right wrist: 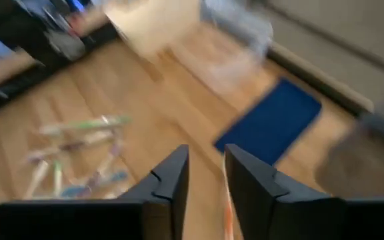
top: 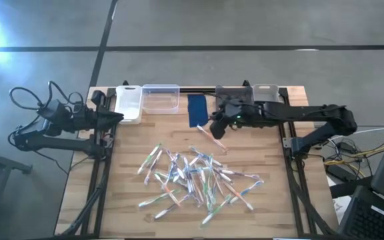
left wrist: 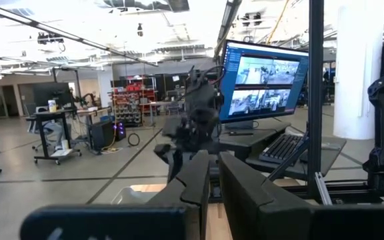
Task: Pick & Place Toothbrushes
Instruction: Put the orange toothbrush into the gray bin
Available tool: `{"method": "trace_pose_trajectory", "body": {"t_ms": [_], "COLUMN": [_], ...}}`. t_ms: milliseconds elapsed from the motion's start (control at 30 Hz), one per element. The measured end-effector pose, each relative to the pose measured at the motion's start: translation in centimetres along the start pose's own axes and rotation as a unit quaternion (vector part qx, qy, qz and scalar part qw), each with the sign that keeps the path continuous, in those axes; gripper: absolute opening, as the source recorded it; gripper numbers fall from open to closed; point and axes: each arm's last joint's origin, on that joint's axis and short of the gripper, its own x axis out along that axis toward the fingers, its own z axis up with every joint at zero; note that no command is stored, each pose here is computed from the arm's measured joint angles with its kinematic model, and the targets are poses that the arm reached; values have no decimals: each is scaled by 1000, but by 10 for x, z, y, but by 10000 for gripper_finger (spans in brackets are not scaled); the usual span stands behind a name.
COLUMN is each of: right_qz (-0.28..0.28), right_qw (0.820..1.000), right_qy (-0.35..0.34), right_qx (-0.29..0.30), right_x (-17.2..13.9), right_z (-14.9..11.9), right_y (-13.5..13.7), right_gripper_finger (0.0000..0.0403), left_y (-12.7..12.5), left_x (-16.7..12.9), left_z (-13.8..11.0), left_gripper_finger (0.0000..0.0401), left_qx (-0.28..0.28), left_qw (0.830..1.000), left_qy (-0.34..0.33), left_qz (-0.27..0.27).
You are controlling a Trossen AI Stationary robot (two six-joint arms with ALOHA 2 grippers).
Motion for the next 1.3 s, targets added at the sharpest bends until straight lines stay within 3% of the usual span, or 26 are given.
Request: {"method": "trace_pose_trajectory", "body": {"t_ms": [167,467,933,1300], "right_qz": [-47,-38,-61,-74], "right_qw": [996,986,961,946], "right_qy": [75,165,269,316], "right_qx": [11,4,13,0], "right_x": [20,63,127,148], "right_z": [-5,-13,-34,-51], "right_y": [0,6,-15,-18], "right_gripper_finger": [157,214,242,237], "left_y": [0,0,0,0], "left_x": [0,0,0,0], "left_z": [0,0,0,0], "left_gripper_finger": [42,42,42,42], "left_qx": [0,0,-3,-4], "left_qw": [1000,1000,1000,1000], "left_qy": [0,0,0,0], "left_qz": [0,0,0,0]}}
